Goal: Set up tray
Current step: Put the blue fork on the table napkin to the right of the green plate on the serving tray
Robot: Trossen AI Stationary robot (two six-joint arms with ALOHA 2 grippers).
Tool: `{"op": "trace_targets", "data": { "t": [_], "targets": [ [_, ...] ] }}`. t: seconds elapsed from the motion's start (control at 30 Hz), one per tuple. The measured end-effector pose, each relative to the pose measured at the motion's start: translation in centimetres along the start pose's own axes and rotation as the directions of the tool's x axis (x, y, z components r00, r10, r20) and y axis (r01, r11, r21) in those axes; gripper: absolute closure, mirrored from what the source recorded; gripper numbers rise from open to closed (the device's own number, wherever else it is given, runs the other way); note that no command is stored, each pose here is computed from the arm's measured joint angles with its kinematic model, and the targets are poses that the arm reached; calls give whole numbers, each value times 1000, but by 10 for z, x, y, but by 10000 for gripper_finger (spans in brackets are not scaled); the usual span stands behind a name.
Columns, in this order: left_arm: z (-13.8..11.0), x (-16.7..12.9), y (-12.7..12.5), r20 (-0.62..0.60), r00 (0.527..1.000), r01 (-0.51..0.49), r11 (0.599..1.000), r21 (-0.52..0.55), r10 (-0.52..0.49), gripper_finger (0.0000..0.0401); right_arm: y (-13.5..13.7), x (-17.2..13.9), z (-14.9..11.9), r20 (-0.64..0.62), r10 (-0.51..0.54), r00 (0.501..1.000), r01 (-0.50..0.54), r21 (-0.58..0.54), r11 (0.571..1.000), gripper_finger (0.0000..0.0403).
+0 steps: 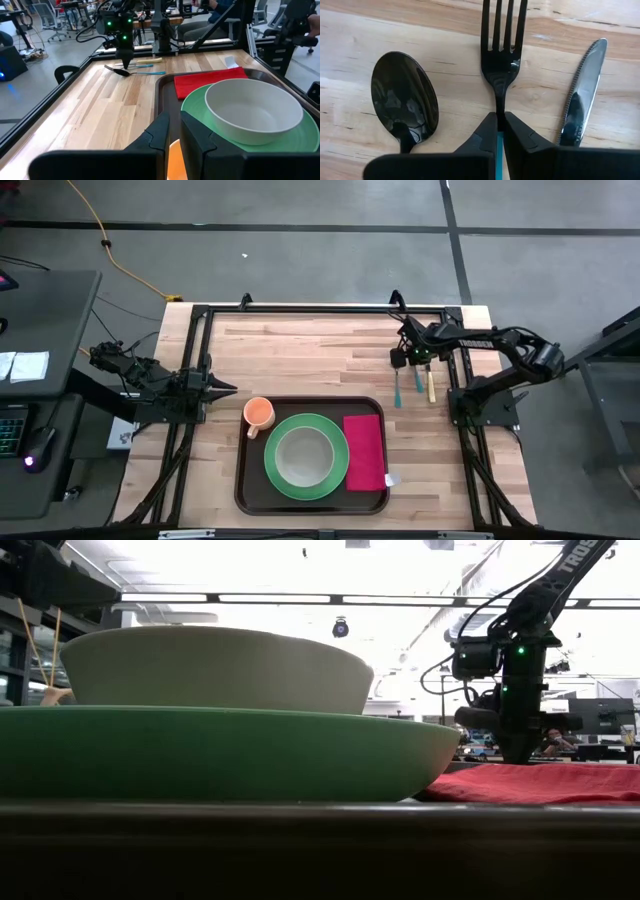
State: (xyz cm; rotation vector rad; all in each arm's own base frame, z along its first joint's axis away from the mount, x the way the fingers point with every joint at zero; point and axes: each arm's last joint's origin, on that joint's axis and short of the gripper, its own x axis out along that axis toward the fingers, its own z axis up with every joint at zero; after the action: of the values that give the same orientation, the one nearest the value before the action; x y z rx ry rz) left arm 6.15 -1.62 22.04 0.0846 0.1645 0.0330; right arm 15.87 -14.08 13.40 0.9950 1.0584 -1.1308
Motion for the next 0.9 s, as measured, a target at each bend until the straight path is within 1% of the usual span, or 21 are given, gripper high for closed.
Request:
{"op": "trace_targets", "data": {
  "t": [0.23,0.57,0.7,0.9],
  "targets": [
    [0,0,0,-4,1000,0,1000,2,0,332,1,-7,0,8,48,999,-48,17,999,397],
    [0,0,0,-4,1000,0,1000,2,0,332,-2,-8,-3,-14,18,1000,-17,21,1000,398],
    [0,0,0,-4,1000,0,1000,2,0,332,-2,-8,-3,-15,16,1000,-16,21,1000,401],
    [0,0,0,-3,1000,0,1000,2,0,332,-2,-8,-3,-21,19,1000,-19,21,1000,395]
  ]
}}
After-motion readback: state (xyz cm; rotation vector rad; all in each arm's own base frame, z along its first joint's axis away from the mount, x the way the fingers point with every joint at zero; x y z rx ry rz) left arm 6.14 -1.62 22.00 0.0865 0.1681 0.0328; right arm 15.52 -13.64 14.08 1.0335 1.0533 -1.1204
